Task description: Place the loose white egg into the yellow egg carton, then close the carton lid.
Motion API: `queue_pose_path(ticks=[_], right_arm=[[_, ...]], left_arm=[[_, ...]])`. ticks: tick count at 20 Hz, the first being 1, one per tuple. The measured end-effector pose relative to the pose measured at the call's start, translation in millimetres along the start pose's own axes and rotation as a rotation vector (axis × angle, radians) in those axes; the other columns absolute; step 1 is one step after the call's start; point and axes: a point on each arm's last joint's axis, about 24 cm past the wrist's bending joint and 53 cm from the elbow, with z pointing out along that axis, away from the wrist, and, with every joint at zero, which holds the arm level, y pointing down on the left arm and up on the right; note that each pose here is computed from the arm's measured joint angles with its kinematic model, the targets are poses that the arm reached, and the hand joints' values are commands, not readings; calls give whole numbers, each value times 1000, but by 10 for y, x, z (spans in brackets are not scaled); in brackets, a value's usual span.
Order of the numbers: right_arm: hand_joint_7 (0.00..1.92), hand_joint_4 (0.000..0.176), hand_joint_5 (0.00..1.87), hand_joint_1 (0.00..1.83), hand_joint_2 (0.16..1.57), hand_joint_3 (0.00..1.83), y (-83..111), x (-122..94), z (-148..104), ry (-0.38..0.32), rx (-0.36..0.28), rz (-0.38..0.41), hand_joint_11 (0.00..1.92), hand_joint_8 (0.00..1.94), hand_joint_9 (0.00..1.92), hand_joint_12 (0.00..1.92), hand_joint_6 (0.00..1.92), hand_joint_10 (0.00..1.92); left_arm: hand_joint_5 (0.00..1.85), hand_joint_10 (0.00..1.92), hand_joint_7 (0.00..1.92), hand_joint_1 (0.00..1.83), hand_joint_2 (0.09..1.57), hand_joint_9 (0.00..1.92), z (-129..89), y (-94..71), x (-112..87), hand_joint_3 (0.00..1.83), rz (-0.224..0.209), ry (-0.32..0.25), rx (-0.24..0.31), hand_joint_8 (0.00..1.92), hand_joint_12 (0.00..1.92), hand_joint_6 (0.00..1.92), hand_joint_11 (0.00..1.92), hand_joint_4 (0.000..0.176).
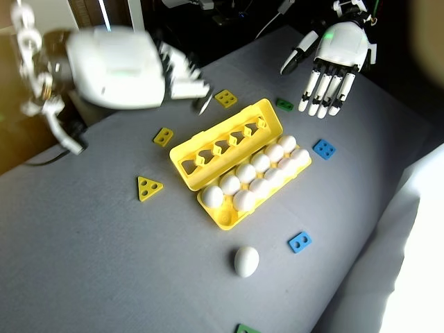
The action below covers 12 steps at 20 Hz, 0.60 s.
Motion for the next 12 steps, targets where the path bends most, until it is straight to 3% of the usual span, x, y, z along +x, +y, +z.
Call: queue_pose_path(ticks=[1,3,5,9,12], right_arm=[[89,0,93,0,1159,24,-118,-150,-16,-44,42,16,0,2,32,0,1,1],[106,0,108,0,1167,24,-270,-167,-50,-43,103,8,0,8,47,0,7,7],[138,0,141,0,1167,17,-334,-126,-22,-33,137,-41,11,15,71,5,15,12],[98,0,93,0,1174,16,-663,-503,-130,-159,293,-167,0,0,32,0,0,0],[83,0,85,0,1176,14,-825,-583,-97,-168,337,-204,0,0,24,0,0,0]], left_arm=[[0,0,0,0,1355,0,0,-4,-24,39,-8,-10,2,0,0,0,0,0],[0,0,0,0,1352,0,0,2,5,33,-3,2,-1,0,0,0,0,0],[0,0,0,0,1349,0,0,3,11,28,-2,5,-1,0,0,0,0,0],[1,0,0,0,1358,0,-6,11,12,23,-1,6,-3,0,0,0,0,0],[0,0,0,0,1355,0,-33,55,23,20,-15,18,-11,0,0,0,0,0]])
